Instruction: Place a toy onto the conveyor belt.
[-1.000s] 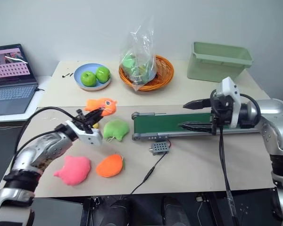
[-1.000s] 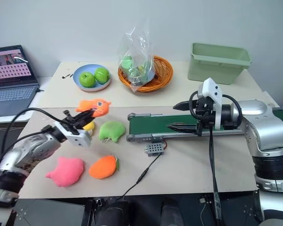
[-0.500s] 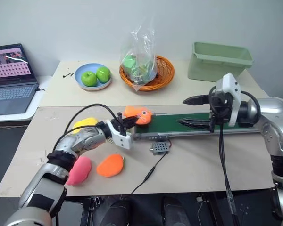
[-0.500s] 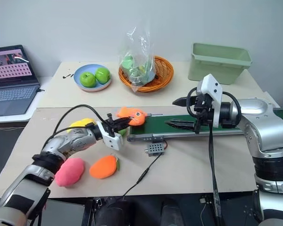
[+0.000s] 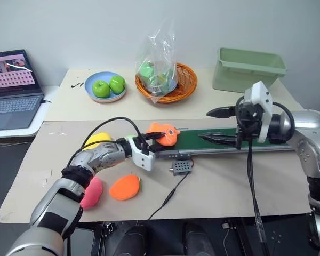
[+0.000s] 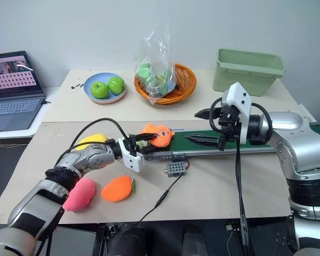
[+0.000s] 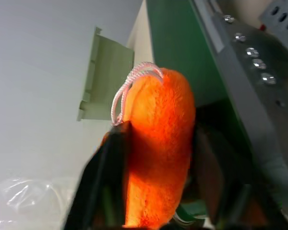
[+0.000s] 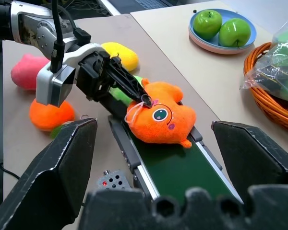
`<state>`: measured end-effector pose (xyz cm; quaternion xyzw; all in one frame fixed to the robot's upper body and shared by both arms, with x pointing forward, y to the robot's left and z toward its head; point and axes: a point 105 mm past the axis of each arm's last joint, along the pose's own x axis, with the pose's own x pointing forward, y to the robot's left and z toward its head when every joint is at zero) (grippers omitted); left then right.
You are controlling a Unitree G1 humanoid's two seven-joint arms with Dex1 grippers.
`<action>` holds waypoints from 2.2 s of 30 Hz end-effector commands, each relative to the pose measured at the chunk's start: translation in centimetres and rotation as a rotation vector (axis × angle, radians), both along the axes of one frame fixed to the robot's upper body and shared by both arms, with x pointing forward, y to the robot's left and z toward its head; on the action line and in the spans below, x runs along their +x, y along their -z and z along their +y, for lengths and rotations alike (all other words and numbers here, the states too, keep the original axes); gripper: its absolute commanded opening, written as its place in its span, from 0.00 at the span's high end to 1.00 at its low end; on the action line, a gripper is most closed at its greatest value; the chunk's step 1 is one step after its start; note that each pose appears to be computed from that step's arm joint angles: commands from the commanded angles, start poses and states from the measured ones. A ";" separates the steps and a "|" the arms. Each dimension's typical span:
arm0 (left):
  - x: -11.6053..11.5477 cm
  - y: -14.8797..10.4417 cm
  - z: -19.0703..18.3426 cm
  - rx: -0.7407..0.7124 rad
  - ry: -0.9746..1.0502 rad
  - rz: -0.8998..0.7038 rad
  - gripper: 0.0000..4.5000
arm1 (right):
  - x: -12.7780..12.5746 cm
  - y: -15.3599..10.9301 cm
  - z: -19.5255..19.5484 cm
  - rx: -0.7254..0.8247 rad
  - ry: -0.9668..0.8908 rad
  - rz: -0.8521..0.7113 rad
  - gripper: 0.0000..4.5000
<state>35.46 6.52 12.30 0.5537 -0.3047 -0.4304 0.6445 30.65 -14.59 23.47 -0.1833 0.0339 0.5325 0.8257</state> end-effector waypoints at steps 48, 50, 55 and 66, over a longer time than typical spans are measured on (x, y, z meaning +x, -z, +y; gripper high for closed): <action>-4.0 -11.6 7.9 -0.737 -0.167 1.016 0.02 | 1.4 -2.9 1.0 0.003 -0.188 -0.042 0.00; -4.2 -11.6 8.4 -0.757 -0.184 1.007 0.02 | 1.5 -3.0 1.3 0.011 -0.203 -0.040 0.00; -4.5 -11.9 8.6 -0.787 -0.169 1.012 0.02 | 1.6 -3.1 1.8 0.023 -0.228 -0.024 0.00; -5.3 -12.5 7.9 -0.801 -0.090 1.083 0.02 | 1.5 -3.5 1.6 0.031 -0.232 -0.029 0.00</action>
